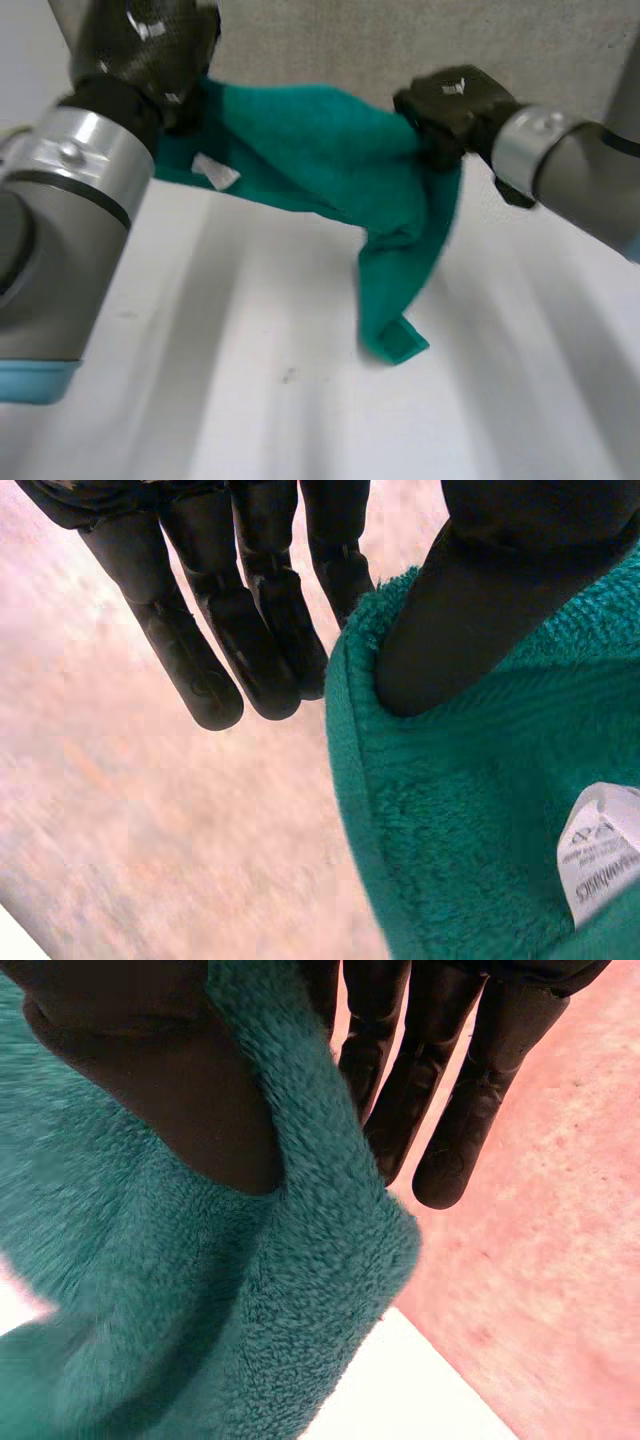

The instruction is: Fold the towel.

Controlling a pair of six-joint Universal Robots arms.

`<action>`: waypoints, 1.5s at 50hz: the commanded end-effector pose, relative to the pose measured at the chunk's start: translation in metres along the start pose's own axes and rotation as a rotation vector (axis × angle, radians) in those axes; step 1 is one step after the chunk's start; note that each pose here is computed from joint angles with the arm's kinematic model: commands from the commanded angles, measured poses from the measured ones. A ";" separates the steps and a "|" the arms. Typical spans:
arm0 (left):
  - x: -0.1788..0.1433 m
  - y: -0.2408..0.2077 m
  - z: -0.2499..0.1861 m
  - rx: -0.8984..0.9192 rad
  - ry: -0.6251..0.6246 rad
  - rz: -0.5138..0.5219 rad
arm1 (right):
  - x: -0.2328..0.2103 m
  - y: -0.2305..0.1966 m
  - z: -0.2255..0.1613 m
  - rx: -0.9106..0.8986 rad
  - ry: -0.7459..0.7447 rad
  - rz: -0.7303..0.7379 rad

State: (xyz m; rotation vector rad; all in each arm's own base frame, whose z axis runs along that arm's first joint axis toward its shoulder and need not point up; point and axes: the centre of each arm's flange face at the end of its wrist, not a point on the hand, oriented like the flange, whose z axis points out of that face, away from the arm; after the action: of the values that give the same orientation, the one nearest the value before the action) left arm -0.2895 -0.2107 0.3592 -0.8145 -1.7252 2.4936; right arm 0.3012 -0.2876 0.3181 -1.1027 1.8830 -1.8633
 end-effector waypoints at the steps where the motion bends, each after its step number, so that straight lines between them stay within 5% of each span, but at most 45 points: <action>1: 0.032 0.082 -0.002 -0.235 0.092 0.029 | -0.046 0.059 -0.049 -0.339 -0.186 -0.181; 10: 0.068 0.130 -0.017 -0.377 0.186 0.018 | -0.089 0.097 -0.035 -0.407 -0.295 -0.090; 17: 0.061 0.121 -0.016 -0.356 0.168 0.012 | -0.016 0.072 -0.025 -0.286 -0.049 0.108; 25: 0.045 0.096 -0.030 -0.302 0.143 0.001 | 0.011 0.085 -0.033 -0.338 0.009 0.160; 44: 0.031 0.120 -0.042 -0.370 0.106 0.013 | 0.057 0.130 -0.056 -0.550 0.019 -0.006; 75: 0.021 0.134 -0.029 -0.384 0.058 0.016 | 0.036 0.182 -0.043 -0.557 -0.053 0.134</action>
State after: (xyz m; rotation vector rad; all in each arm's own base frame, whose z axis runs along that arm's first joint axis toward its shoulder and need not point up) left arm -0.2582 -0.2293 0.2244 -0.9192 -2.2182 2.1387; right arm 0.1896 -0.2977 0.1624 -1.1294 2.4559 -1.2147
